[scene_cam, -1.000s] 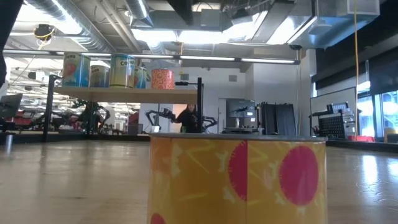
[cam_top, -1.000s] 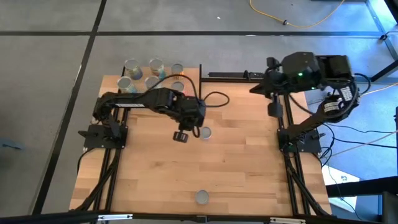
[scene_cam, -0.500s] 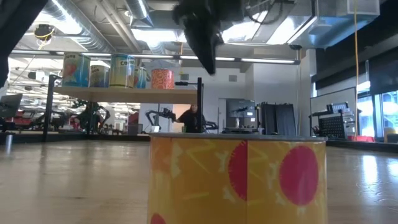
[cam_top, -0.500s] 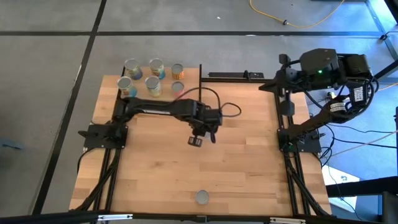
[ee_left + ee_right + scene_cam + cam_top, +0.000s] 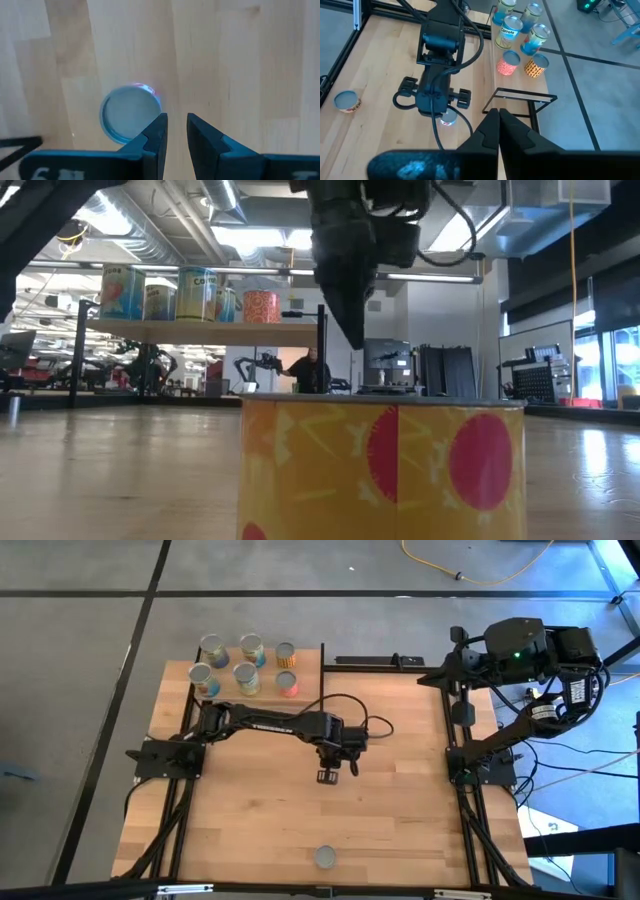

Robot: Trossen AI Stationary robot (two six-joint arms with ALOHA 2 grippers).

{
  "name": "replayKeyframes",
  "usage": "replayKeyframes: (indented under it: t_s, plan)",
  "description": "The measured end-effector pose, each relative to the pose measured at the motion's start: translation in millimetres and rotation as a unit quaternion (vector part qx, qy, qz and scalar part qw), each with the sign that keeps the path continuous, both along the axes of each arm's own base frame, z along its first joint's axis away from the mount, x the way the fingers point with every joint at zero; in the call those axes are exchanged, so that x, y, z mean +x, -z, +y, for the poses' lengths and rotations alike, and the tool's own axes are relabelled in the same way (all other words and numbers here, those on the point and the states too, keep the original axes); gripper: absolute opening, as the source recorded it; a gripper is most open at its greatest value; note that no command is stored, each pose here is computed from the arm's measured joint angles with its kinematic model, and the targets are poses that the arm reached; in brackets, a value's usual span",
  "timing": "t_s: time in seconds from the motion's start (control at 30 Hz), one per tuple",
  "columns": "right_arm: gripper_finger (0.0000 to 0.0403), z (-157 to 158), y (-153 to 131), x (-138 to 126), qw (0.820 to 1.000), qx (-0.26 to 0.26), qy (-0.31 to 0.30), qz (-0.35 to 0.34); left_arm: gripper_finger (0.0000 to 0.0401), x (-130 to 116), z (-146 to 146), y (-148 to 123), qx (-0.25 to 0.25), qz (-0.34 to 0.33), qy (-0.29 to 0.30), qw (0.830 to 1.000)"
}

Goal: Pick and place cans onto a shelf
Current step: Put the blue tuna can on the shelf

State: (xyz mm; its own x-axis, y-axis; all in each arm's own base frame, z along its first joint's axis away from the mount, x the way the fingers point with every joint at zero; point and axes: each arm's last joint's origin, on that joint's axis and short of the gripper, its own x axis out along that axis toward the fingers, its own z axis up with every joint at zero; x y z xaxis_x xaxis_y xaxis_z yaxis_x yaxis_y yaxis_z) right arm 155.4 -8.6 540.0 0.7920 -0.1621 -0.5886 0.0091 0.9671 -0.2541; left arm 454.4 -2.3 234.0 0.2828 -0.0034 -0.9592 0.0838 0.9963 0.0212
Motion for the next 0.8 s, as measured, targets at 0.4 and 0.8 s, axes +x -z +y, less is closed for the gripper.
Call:
replayKeyframes:
  t_s: [0.4, 0.8]
  plan:
    - [0.0006, 0.0, 0.0, 0.2, 1.0, 0.0, 0.0, 0.0, 0.0065, 16.9, 1.0, 35.3, 0.003, 0.002, -0.072, 0.997]
    - [0.0006, 0.0, 0.1, 0.2, 1.0, 0.0, 0.0, 0.0, 0.0065, 15.0, 4.2, 37.9, 0.024, 0.011, -0.13, 0.991]
